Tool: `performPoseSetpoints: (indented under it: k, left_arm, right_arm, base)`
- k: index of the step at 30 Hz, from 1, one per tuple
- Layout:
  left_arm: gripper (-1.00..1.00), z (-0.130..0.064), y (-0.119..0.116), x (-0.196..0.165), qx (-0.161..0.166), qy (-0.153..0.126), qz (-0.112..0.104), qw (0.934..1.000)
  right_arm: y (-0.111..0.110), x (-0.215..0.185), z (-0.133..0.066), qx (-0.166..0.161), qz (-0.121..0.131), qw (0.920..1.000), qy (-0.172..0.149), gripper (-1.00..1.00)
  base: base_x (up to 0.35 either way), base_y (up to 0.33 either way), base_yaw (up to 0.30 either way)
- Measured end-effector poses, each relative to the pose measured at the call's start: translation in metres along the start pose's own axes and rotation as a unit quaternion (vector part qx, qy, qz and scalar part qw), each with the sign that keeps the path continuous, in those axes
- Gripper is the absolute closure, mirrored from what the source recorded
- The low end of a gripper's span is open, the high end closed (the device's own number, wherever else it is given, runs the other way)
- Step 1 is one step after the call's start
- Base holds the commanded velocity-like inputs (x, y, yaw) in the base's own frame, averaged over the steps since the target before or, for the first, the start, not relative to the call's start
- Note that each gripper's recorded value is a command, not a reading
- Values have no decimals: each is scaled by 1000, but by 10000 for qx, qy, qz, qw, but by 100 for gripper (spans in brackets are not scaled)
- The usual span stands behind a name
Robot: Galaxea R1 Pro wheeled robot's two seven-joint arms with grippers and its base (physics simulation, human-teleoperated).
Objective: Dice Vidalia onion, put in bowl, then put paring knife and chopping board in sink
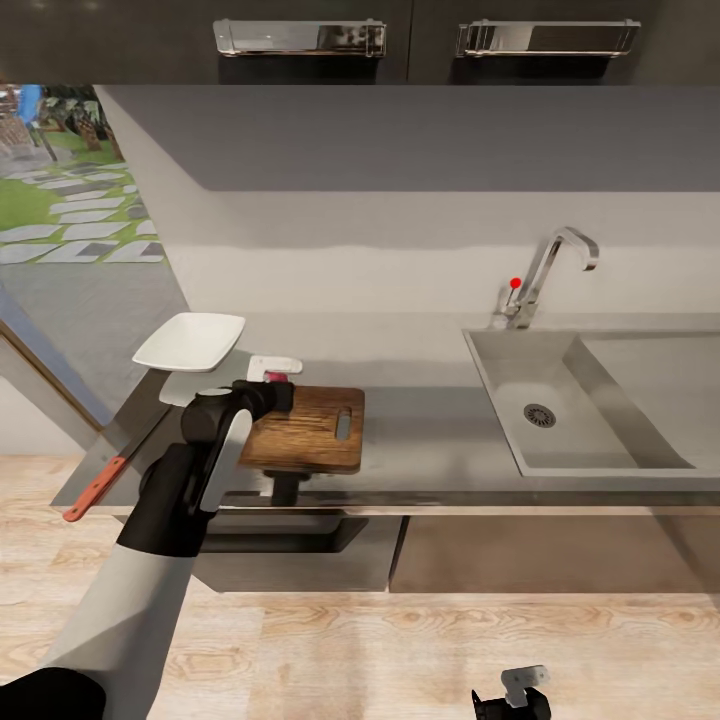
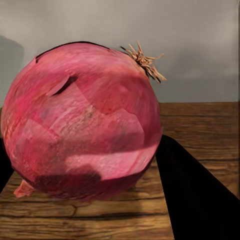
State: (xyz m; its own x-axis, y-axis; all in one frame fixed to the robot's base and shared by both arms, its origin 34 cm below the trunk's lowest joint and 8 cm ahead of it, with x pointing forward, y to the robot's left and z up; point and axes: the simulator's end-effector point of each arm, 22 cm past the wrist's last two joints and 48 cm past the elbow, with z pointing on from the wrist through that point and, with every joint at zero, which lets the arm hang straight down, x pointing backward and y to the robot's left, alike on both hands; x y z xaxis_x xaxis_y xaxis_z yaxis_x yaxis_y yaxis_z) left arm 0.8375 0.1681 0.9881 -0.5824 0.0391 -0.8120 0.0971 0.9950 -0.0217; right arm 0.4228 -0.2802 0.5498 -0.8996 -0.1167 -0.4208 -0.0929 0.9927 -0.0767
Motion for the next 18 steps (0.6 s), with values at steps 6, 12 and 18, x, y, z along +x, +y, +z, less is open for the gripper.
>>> performPoseSetpoints:
  k: [6, 12, 18]
  left_arm:
    - [100, 1, 0, 1, 3, 7, 9, 10000]
    - [100, 2, 0, 2, -2, 30, 13, 10000]
    - [100, 2, 1, 3, -7, 40, 17, 10000]
  right_arm:
    - [0, 0, 0, 0, 1, 10000, 1, -100]
    - [0, 0, 0, 0, 0, 10000, 2, -100]
    - [0, 0, 0, -3, 1, 10000, -3, -100]
  base:
    - [-87, 0, 0]
    - [-260, 0, 0]
    - [-90, 0, 0]
